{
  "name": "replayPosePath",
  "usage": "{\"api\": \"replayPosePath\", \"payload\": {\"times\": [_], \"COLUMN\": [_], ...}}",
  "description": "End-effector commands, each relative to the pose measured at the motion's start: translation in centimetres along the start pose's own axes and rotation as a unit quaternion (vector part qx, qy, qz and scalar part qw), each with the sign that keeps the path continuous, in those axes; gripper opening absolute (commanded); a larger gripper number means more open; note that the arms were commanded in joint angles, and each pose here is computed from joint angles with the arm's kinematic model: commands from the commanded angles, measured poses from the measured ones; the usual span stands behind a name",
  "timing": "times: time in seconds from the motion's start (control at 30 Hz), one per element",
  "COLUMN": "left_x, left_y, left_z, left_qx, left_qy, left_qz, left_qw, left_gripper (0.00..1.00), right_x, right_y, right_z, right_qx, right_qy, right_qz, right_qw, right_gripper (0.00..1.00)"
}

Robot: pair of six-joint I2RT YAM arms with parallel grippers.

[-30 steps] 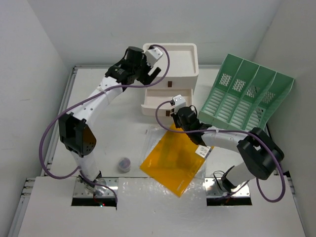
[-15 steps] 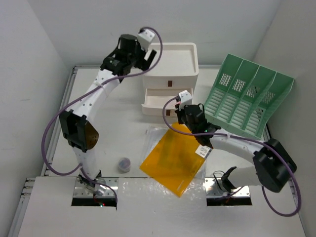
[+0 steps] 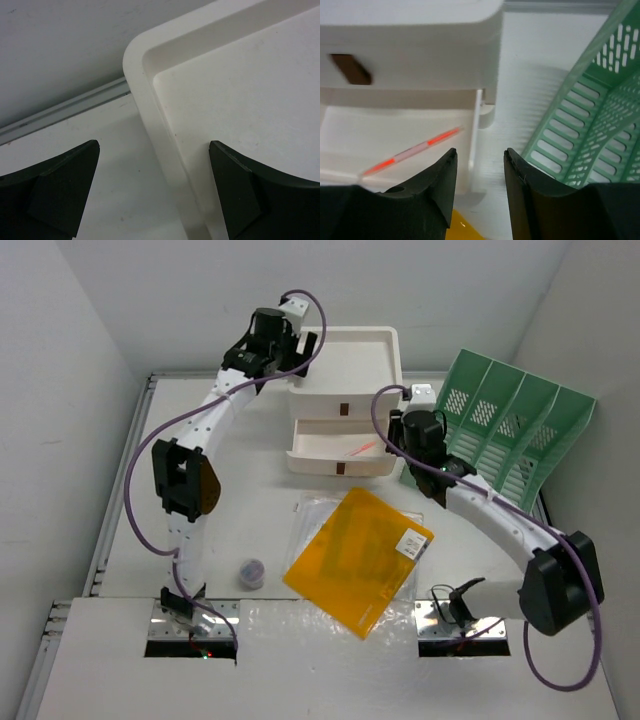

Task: Organize the desk

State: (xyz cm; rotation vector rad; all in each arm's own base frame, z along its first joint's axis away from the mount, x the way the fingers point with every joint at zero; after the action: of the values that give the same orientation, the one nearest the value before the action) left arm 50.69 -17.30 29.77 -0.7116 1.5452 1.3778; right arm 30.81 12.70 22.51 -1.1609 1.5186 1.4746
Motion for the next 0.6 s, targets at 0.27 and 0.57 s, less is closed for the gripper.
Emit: {"api": "replayPosePath", "payload": {"times": [0.27,0.57], "left_x": [1.2,2.3], "left_y": [0.3,0.3], "left_z": [-0.4,-0.4], "left_qx": [0.022,0.033], "left_qy": [0.002,-0.016], "left_qz": [0.018,0.037], "left_qw": [1.000,0.999], "left_gripper": [0.67,0.10], "right_x": [3.3,2.3], "right_y": [-4.3,-6.7], "right_z": [0.7,0.0], "right_qx": [-0.015,0.028], "right_qy": [-0.021,-0.023], "right_qz": [0.098,0.085], "right_qw": [0.995,0.996], "right_gripper": [0.29,0.00]}}
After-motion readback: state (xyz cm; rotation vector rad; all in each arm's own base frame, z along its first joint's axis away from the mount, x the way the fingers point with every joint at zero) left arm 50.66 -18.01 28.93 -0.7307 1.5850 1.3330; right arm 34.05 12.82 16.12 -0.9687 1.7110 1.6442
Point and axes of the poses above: each gripper's point midway between its finger pads, its own y axis back along the fingers, its own z axis along the line the jaws close on, x = y × z, the point moved 8 cm from there along y, back along the fingers, and after that the axes turned 7 degrees about y, right-handed, at the moved point
